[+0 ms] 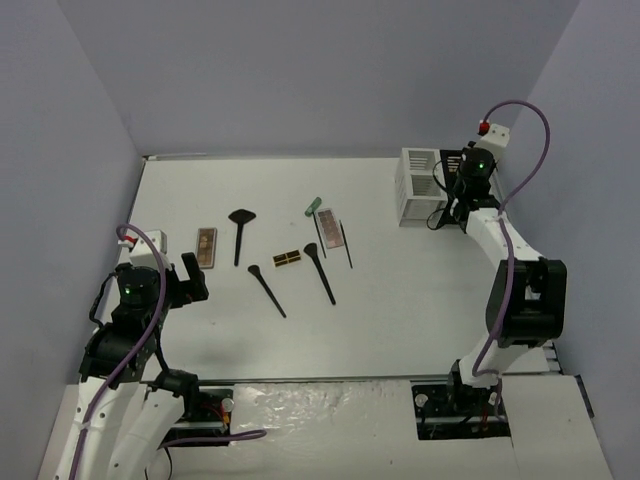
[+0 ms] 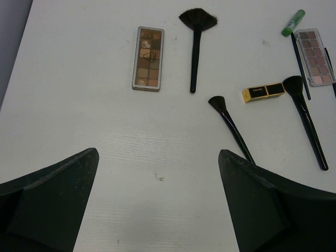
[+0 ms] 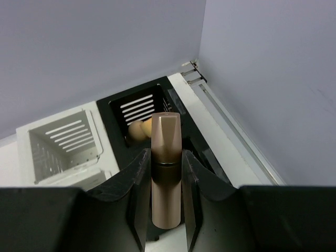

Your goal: Organize the makeup

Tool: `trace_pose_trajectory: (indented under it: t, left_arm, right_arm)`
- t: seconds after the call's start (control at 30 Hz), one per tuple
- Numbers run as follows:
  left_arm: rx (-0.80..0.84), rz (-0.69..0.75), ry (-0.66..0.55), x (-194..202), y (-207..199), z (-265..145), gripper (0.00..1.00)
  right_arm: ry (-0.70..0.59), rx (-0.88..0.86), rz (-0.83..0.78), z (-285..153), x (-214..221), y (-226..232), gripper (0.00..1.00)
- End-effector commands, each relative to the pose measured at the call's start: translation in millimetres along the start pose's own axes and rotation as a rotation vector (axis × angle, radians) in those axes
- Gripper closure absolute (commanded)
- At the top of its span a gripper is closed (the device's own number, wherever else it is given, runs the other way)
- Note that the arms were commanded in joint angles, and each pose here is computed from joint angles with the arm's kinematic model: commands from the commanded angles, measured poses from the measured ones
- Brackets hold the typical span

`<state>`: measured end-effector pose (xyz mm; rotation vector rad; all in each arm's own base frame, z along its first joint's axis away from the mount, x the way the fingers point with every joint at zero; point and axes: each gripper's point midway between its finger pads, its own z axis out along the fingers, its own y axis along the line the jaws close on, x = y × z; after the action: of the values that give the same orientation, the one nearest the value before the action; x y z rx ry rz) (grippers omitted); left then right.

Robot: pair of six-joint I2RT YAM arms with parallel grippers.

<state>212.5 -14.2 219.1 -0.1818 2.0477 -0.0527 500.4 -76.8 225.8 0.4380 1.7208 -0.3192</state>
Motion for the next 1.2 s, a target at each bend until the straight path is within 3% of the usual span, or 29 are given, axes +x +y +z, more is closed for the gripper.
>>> trace_pose_trajectory:
  t: [0.0,0.57,0.7,0.87,1.17]
  left_arm:
    - [0.012,-0.015,-0.064,-20.2,-3.2,-2.3,0.03]
    - [0.008,-0.012,-0.048,-18.3,-3.3,0.7,0.03]
    - [0.008,-0.013,-0.051,-18.8,-3.1,0.2,0.03]
    - [0.010,-0.012,-0.053,-19.0,-3.3,-0.3,0.03]
    - [0.014,-0.019,-0.070,-21.1,-3.2,-3.8,0.03]
  right_arm:
    - [-0.159,-0.016,0.068,32.2,-54.9,1.6,1.00]
    - [-0.059,-0.126,0.055,69.9,9.6,20.3,0.95]
    - [-0.059,-0.134,0.051,66.0,13.4,19.8,0.86]
    - [-0.061,-0.150,0.030,54.8,8.4,18.1,0.63]
    - [-0.105,-0.200,0.041,2.0,-30.4,19.0,0.49]
